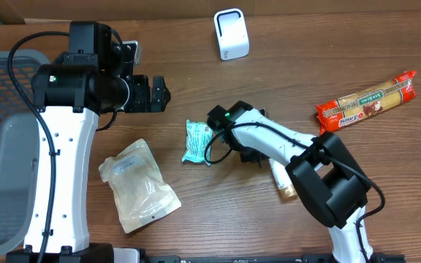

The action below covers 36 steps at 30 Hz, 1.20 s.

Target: Scan the item barcode

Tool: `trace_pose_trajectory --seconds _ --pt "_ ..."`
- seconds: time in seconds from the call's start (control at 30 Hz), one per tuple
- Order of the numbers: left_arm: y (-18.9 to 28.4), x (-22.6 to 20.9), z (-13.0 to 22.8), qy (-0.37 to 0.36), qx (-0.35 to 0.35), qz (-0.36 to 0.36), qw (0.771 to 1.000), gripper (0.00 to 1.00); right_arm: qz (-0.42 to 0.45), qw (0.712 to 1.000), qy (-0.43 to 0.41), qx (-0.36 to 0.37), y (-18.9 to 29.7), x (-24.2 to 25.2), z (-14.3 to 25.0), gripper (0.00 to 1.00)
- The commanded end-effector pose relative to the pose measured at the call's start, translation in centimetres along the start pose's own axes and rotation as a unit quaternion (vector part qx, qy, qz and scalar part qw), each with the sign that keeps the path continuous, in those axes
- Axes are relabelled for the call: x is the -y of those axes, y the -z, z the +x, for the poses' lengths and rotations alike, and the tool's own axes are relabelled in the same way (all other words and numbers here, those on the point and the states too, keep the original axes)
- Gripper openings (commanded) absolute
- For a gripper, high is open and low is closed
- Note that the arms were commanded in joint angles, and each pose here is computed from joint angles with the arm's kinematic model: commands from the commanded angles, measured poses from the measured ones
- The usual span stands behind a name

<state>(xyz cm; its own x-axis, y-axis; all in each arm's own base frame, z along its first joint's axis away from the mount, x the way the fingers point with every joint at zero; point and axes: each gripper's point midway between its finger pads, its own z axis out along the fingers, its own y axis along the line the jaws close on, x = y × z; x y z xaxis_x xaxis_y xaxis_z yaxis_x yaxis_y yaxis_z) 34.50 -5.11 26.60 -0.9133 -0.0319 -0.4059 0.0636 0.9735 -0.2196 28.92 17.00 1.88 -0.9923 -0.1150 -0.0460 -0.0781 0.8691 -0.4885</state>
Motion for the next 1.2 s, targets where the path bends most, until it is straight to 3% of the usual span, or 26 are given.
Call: trace_pose_trajectory --seconds 0.0,0.13,0.27,0.43,0.6,0.77,0.97,1.03,1.17 --pt "1.5 0.6 -0.6 -0.014 0.025 0.009 1.000 1.00 -0.075 0.996 0.010 -0.045 1.0 -4.1 2.4 0.50" --pt "1.5 0.6 -0.6 -0.014 0.025 0.009 1.000 1.00 -0.084 0.995 0.023 -0.043 1.5 -5.1 3.0 0.77" --pt "1.5 0.5 -0.6 -0.014 0.025 0.009 1.000 1.00 -0.106 0.993 0.020 -0.054 2.8 -5.5 2.8 0.80" --pt "1.5 0.5 -0.6 -0.014 0.025 0.009 1.000 1.00 -0.137 0.990 0.005 -0.026 6.1 -3.7 -0.1 0.83" --pt "1.5 0.6 -0.6 -0.014 0.025 0.009 1.000 1.00 -0.173 0.984 0.027 -0.005 8.0 -1.0 -2.3 0.98" --pt "1.5 0.6 -0.6 -0.014 0.025 0.009 1.000 1.00 -0.247 0.961 0.123 -0.029 8.5 -2.3 -1.2 0.98" --pt "1.5 0.6 -0.6 -0.014 0.025 0.009 1.000 1.00 -0.305 0.939 0.153 -0.041 9.2 -3.4 -0.7 0.91" --pt "1.5 0.6 -0.6 -0.014 0.025 0.009 1.000 1.00 -0.319 0.932 0.165 -0.040 9.4 -3.7 -0.7 0.85" --pt "1.5 0.6 -0.6 -0.014 0.025 0.009 1.000 1.00 -0.321 0.930 0.173 -0.042 9.2 -3.8 -0.5 0.63"
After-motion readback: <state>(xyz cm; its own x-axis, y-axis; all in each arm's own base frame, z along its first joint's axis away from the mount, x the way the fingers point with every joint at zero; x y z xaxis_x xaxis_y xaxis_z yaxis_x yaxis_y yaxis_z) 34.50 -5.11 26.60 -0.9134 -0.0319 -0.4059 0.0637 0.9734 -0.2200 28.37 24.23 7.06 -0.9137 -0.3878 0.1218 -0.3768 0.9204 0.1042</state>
